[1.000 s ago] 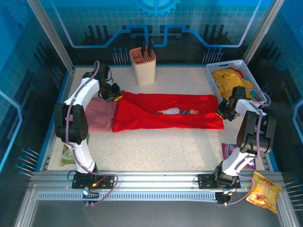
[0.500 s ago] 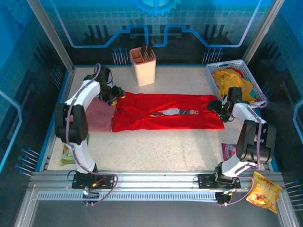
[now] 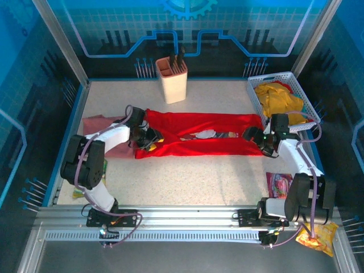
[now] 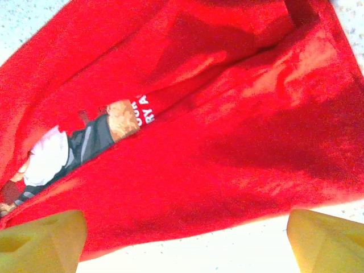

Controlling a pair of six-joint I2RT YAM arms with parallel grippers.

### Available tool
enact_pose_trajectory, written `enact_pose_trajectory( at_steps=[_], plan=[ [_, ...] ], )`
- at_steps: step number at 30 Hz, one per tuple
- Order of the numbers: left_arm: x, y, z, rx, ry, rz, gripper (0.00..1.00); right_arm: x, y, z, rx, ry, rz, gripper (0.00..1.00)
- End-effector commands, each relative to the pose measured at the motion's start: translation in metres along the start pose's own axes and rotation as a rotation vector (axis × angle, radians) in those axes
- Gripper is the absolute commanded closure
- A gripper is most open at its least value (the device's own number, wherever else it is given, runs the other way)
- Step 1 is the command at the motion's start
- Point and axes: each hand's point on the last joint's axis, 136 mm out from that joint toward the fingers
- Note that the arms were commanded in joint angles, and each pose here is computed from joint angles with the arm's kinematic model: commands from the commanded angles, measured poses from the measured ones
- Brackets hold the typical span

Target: Fold and stack the t-shirts

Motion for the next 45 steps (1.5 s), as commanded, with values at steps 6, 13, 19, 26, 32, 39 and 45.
enact_pose_trajectory(
  at_steps=[6,13,19,26,32,39,45],
  plan=[
    [-0.008,0.021,-0.006,-0.025,-0.032,0.065,0.60,-0.011,-0.001,0.014,0.015,-0.006,0.033,0.09],
    [-0.008,0.027,-0.010,-0.027,-0.039,0.066,0.75,-0.012,0.001,0.013,0.015,-0.006,0.043,0.10],
    [-0.019,0.012,-0.021,-0.050,0.026,0.016,0.95,-0.014,0.002,0.012,0.020,-0.009,0.055,0.10],
    [-0.034,-0.003,-0.043,-0.069,0.146,-0.100,1.00,-0.013,0.005,0.012,0.030,-0.009,0.054,0.11],
    [-0.062,0.005,-0.067,-0.070,0.237,-0.147,1.00,-0.014,0.008,0.013,0.038,-0.010,0.056,0.11],
    [-0.082,0.029,-0.090,-0.041,0.331,-0.215,1.00,-0.017,0.009,0.015,0.047,-0.017,0.064,0.11],
    [-0.085,0.047,-0.104,-0.030,0.380,-0.266,0.86,-0.017,0.012,0.016,0.057,-0.013,0.059,0.11]
  ],
)
Point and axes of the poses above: each hand's point on the last joint's axis, 136 mm out from that joint toward the fingers, its own y axis out along the fingers, its own x axis along the line the jaws close on, z = x × y, and after that the axes turned 13 degrees about y, right-handed
